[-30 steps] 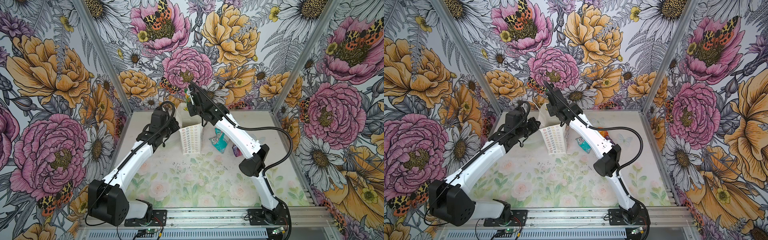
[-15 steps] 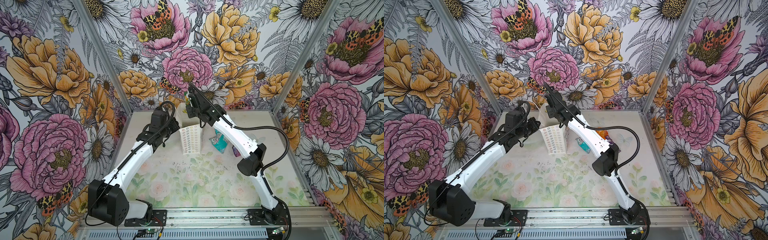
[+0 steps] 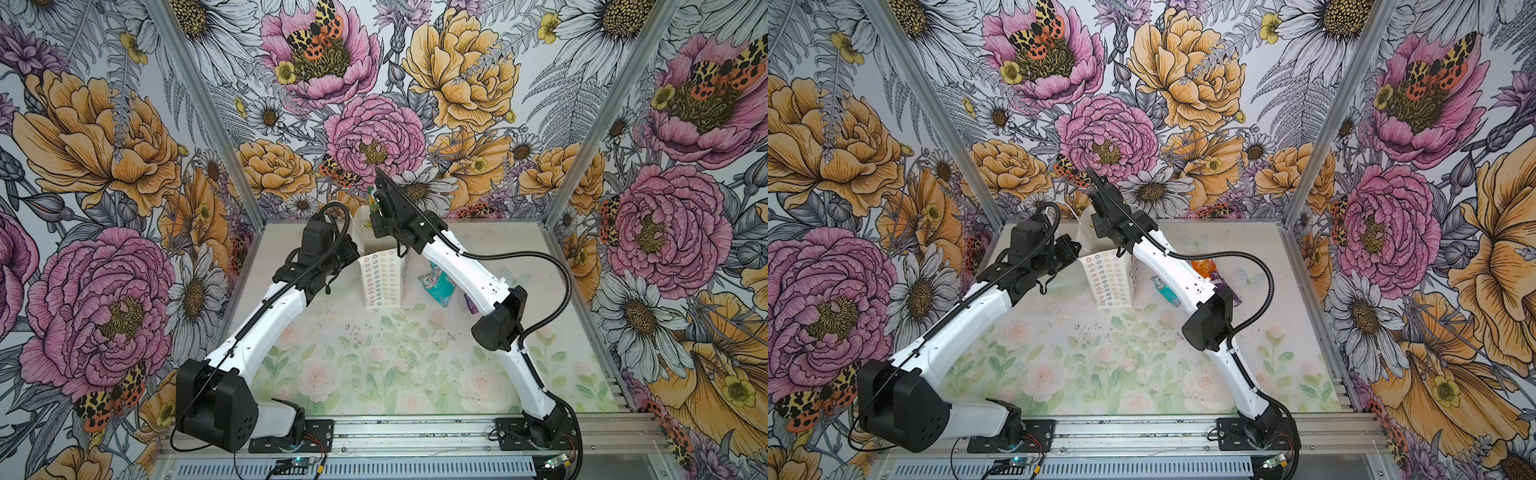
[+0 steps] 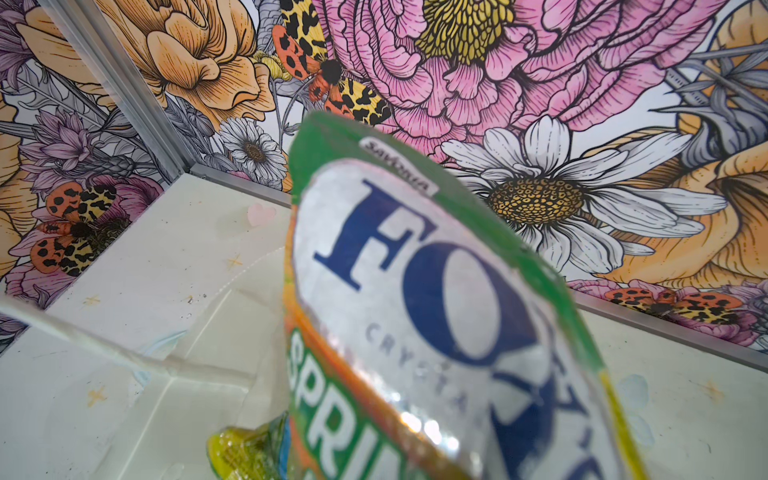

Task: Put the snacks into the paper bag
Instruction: 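Push the FOXS packet down inside the bag with the right gripper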

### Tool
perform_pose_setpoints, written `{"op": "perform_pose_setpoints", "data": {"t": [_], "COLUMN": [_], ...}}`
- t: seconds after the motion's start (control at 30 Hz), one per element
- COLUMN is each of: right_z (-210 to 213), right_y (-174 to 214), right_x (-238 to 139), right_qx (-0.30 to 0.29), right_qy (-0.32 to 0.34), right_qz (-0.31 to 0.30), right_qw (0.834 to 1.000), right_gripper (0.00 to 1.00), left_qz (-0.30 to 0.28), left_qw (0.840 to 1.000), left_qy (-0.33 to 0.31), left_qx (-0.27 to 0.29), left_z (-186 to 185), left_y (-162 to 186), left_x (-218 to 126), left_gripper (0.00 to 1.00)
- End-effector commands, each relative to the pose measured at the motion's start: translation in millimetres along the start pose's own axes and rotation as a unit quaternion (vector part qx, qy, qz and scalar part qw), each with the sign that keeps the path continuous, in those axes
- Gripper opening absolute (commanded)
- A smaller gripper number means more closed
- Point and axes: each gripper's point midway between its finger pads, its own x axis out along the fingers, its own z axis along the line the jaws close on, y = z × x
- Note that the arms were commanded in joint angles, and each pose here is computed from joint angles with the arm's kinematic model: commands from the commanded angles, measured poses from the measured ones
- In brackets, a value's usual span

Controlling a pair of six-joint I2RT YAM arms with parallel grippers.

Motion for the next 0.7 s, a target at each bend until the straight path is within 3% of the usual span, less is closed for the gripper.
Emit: {"op": "perform_pose_setpoints", "data": {"t": [0.0, 0.67], "right_z": [-1.8, -6.3], "right_y": [-13.1, -15.6], "right_x": [6.8, 12.5], "right_qx": [0.013, -0.002], "right_qy": [-0.001, 0.009], "right_qz": [-0.029, -0.038], "right_qw": [1.000, 0.999], "right_gripper": [0.08, 0.29], "left_qz": [0.014, 0.013], "left_qw": [1.000, 1.000], "left_qy": [-0.001, 0.000], "left_qx": [-0.004, -0.004], "left_z": [3.1, 2.0], "left_y": [7.0, 6.1], "left_x": [3.0, 3.2], "left_gripper": [0.00, 0.00]}}
